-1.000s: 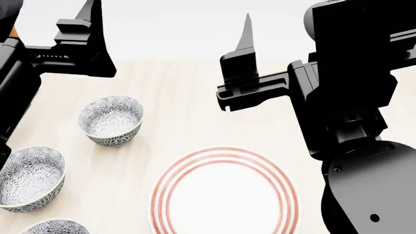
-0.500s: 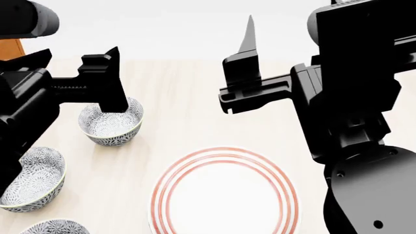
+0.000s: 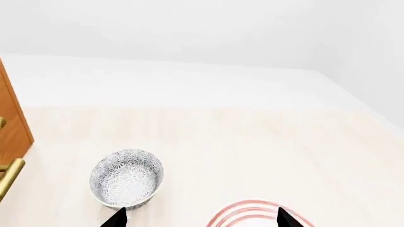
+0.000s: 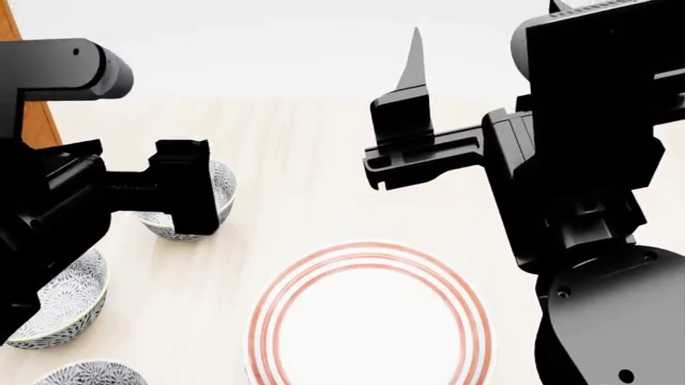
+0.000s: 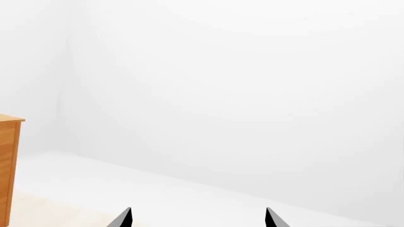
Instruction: Put the bowl at the front on the plate.
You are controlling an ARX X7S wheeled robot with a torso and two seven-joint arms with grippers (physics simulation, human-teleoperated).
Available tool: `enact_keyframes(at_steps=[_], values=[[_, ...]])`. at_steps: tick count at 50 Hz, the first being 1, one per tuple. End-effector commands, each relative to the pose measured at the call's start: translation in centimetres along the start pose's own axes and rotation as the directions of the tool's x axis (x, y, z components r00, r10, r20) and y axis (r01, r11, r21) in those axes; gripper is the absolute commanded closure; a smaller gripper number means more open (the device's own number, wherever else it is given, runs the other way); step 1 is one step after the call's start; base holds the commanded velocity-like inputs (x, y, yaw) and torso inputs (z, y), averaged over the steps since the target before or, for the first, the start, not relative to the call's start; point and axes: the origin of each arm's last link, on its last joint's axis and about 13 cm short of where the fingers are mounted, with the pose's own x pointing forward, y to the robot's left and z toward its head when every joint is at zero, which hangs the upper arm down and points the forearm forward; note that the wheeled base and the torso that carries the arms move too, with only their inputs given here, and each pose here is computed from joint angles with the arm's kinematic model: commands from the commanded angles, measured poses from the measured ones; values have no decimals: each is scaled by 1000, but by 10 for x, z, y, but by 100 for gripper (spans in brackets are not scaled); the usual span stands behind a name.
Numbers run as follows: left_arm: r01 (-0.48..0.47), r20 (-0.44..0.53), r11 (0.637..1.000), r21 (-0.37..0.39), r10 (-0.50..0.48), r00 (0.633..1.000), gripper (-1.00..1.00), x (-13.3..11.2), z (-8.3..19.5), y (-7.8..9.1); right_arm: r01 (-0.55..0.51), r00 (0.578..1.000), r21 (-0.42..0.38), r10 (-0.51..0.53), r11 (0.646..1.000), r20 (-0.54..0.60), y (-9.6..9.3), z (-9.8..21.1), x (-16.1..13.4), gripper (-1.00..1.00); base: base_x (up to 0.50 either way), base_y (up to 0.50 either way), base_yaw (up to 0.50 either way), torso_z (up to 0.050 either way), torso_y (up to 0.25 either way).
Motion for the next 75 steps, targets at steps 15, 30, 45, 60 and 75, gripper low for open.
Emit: enact_keyframes(at_steps=[15, 30, 45, 60, 75], values=[[-42, -176, 999, 15, 44, 983, -100, 3, -12, 4, -1, 1000, -1, 1, 1000, 1, 0, -1, -1, -100, 0, 0, 0, 0, 0], [-33, -247, 999, 28, 39, 968, -100, 5, -21, 4, -2, 1000, 5, 2, 1000, 2, 0, -3, 0, -100, 0, 0, 0, 0, 0], [-36, -335, 998, 41, 48, 941, -100, 4, -41, 4, -4, 1000, 5, 4, 1000, 5, 0, -2, -1, -100, 0, 0, 0, 0, 0], [-70, -379, 996, 62, 88, 921, -100, 5, -45, 7, -6, 1000, -4, 7, 1000, 8, 0, 1, 0, -100, 0, 0, 0, 0, 0], [-79, -448, 994, 72, 103, 888, -100, 4, -53, 10, -6, 1000, -11, 6, 1000, 13, 1, 2, -1, -100, 0, 0, 0, 0, 0]])
